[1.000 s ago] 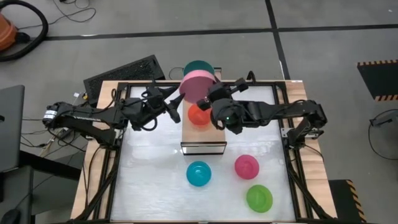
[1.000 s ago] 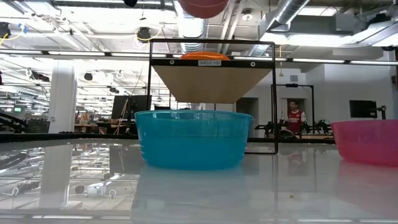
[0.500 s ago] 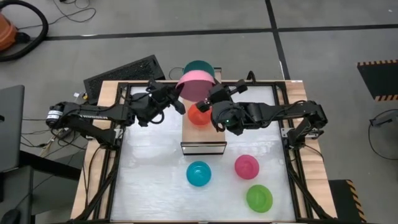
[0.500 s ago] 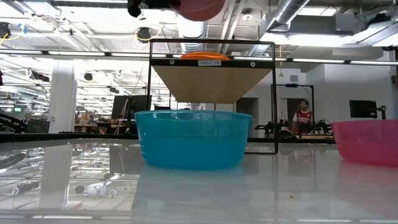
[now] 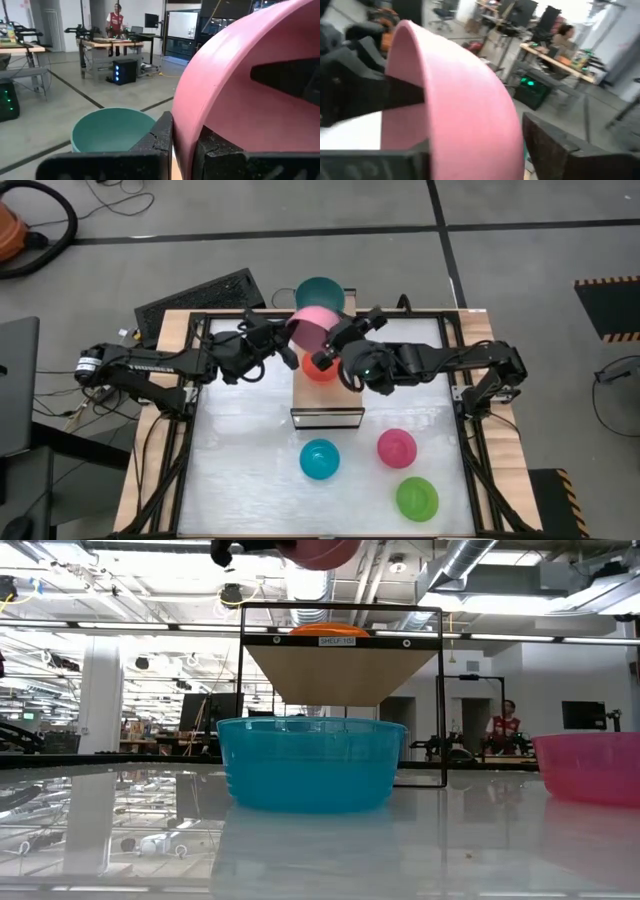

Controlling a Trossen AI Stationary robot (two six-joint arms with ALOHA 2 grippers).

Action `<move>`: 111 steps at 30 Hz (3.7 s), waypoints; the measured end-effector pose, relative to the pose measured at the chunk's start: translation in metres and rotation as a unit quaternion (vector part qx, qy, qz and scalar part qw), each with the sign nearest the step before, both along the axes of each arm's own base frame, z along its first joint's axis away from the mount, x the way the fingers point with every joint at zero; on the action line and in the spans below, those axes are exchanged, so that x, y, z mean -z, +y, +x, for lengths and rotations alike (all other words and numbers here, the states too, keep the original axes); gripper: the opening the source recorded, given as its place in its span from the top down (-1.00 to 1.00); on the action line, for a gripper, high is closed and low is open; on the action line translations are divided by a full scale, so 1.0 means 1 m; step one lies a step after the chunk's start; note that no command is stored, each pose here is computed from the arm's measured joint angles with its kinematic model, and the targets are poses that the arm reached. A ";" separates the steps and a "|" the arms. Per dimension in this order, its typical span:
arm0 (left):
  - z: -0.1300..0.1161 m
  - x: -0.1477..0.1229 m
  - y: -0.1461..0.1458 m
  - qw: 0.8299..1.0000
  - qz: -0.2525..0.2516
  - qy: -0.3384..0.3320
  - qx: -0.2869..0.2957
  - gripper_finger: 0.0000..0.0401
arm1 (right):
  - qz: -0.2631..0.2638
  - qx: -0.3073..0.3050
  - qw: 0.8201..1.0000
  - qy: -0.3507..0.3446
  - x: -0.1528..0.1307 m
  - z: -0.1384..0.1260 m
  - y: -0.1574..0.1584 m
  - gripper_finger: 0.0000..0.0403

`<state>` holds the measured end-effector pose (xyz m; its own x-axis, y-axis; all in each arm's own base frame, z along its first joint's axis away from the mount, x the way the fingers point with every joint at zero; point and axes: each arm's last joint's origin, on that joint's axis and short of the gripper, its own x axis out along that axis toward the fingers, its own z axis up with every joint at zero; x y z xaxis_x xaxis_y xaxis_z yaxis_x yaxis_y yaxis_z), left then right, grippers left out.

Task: Place and stack bowls onto a shelf
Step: Stack the pink bowl on top of the dark green bowl on the shelf

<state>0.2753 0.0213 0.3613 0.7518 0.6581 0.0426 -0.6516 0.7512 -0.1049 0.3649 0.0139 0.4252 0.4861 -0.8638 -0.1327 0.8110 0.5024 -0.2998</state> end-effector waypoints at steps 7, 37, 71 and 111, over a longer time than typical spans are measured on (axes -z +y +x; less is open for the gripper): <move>0.001 -0.001 0.003 0.999 0.003 -0.004 0.036 0.99 | 0.001 -0.085 0.996 0.033 -0.009 -0.006 -0.002 -0.23; 0.000 -0.006 0.028 0.995 -0.048 -0.083 0.011 0.99 | 0.132 -0.236 0.952 -0.146 -0.039 -0.020 -0.026 -0.35; 0.075 0.021 0.072 0.998 -0.041 0.039 -0.005 0.99 | 0.183 -0.172 0.958 0.138 0.015 -0.032 -0.056 -0.35; 0.086 -0.012 0.112 0.956 0.171 0.212 0.113 1.00 | -0.174 -0.287 0.832 0.442 0.013 -0.028 0.016 -0.34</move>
<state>0.3612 0.1337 0.3738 0.8706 0.4787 -0.1140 -0.3978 0.8210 0.4094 0.3369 0.0300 0.4120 0.6772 -0.5833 -0.4485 -0.1471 0.4899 -0.8593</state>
